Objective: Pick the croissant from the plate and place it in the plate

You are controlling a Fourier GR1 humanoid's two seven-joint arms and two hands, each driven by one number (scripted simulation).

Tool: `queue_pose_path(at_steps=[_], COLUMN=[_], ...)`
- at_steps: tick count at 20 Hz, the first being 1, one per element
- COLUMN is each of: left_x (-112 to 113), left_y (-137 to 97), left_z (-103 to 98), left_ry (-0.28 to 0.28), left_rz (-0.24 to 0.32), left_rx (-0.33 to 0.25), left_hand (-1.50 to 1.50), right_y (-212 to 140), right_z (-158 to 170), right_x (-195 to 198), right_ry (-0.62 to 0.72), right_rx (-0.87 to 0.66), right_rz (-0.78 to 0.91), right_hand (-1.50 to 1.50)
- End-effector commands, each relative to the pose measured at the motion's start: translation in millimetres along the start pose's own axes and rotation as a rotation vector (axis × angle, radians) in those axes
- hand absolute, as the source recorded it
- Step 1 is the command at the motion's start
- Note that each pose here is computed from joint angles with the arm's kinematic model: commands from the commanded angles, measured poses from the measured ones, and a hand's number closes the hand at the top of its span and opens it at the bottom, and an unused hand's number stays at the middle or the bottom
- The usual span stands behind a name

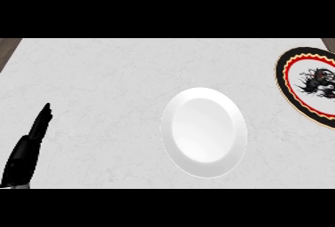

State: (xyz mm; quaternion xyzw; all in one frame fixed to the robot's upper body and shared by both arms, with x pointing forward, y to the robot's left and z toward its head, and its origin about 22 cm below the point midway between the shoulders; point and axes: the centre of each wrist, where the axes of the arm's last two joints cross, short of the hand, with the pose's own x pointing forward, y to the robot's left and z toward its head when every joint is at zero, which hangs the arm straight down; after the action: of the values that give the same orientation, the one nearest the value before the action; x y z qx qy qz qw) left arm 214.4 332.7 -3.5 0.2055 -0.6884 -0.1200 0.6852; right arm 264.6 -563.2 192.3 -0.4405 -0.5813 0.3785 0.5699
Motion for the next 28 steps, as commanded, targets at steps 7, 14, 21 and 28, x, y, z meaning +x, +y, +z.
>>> queue_pose_path(at_steps=[7, 14, 21, 28], left_x=[7, 8, 12, 11], left_y=[6, -6, 3, -5], left_z=[-9, -14, -22, -20], left_ry=[-0.010, -0.030, -0.036, -0.024], left_rz=[-0.024, -0.002, -0.022, -0.021], left_rx=[-0.019, -0.041, -0.061, -0.061], left_hand=[0.00, 0.00, 0.00, 0.00], right_y=[-42, -49, -40, 12], right_z=[33, 27, -11, -51], right_x=[-33, -31, -6, 19], right_ry=[-0.342, -0.442, -0.440, -0.413], right_rx=[-0.190, -0.141, -0.060, 0.112], right_rz=[-0.175, -0.227, -0.291, -0.267], right_hand=[1.50, 1.50, 1.50, 1.50])
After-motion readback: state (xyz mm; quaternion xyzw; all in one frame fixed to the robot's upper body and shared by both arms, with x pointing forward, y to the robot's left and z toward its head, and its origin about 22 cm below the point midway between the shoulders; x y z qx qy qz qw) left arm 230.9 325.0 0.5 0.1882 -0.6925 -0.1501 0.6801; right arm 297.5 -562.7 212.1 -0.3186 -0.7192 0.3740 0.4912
